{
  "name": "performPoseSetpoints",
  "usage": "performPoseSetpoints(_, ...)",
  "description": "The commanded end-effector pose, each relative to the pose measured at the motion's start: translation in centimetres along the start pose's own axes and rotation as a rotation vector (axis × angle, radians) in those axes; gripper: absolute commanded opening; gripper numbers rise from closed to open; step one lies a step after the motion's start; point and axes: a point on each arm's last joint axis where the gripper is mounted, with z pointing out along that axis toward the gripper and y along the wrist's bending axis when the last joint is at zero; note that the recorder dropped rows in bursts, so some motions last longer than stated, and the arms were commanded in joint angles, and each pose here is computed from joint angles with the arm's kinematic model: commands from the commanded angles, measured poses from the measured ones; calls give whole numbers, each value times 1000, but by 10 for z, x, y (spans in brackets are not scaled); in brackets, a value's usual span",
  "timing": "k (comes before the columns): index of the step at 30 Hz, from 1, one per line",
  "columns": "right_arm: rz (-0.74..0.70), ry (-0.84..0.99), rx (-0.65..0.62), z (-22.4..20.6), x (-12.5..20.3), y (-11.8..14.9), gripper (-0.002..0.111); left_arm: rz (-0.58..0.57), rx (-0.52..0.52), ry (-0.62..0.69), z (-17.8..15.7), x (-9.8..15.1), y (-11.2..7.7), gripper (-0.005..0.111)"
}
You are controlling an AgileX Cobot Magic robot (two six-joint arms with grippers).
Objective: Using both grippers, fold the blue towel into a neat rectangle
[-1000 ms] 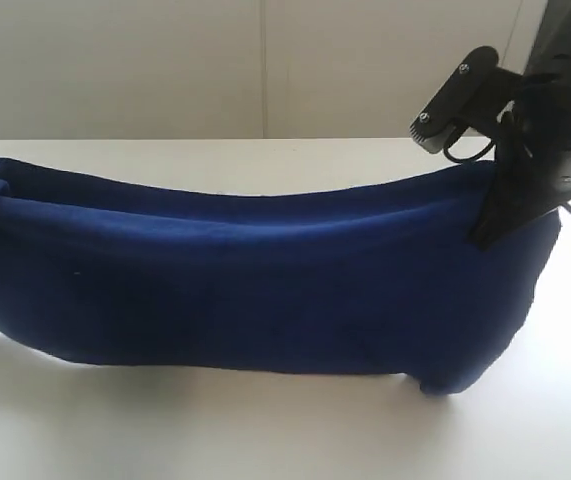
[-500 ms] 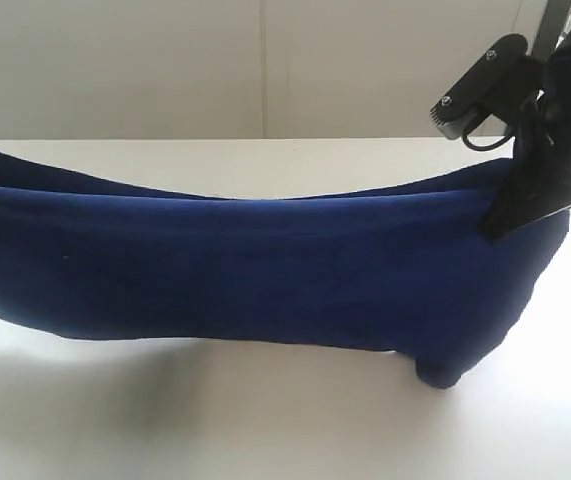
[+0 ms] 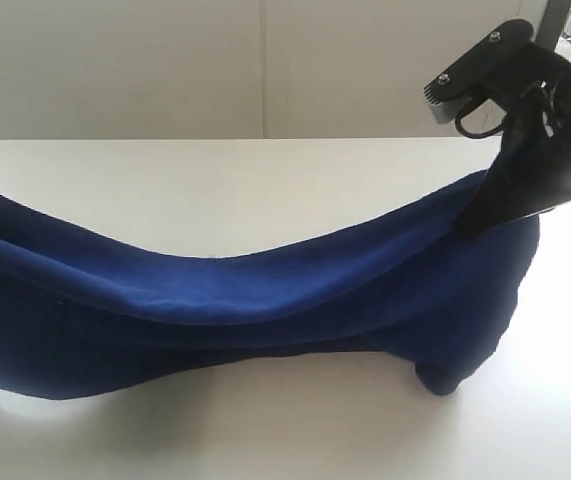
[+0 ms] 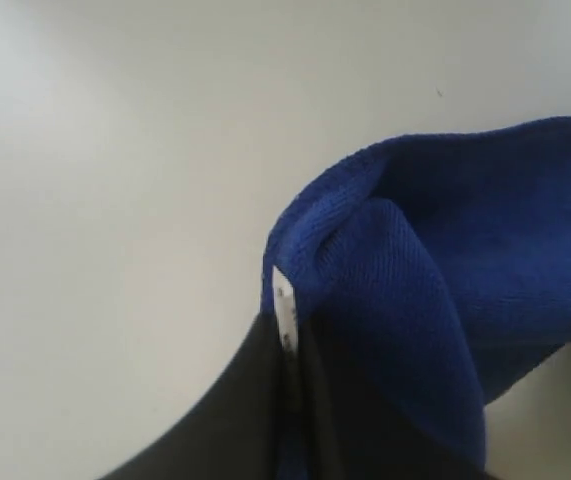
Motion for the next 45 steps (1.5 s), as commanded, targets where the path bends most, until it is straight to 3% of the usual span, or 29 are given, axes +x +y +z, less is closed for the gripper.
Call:
performPoseSetpoints(1,-24,3,21,24,-8,2,0,-1,9,29,20,-4,1,11)
performPoseSetpoints(15,-36,-82,169,90,-30,11,0,117,-17,-17,111,-21,9,11)
performPoseSetpoints(24,11,-126,211,149,-32,11,0,264,-97,-172,166,-31,15,11)
performPoseSetpoints(29,25,-120,214,181,-35,9,0,286,-110,-220,190,-29,16,13)
performPoseSetpoints(32,-2,-133,211,192,-40,11,10,290,-115,-220,203,-25,18,28)
performPoseSetpoints(38,7,-149,242,202,-49,9,52,282,-137,-249,213,-23,26,75)
performPoseSetpoints(40,35,-140,281,199,-51,3,56,277,-151,-279,211,-26,28,79)
performPoseSetpoints(45,85,-175,352,170,-60,-14,56,306,-196,-357,184,-44,32,78)
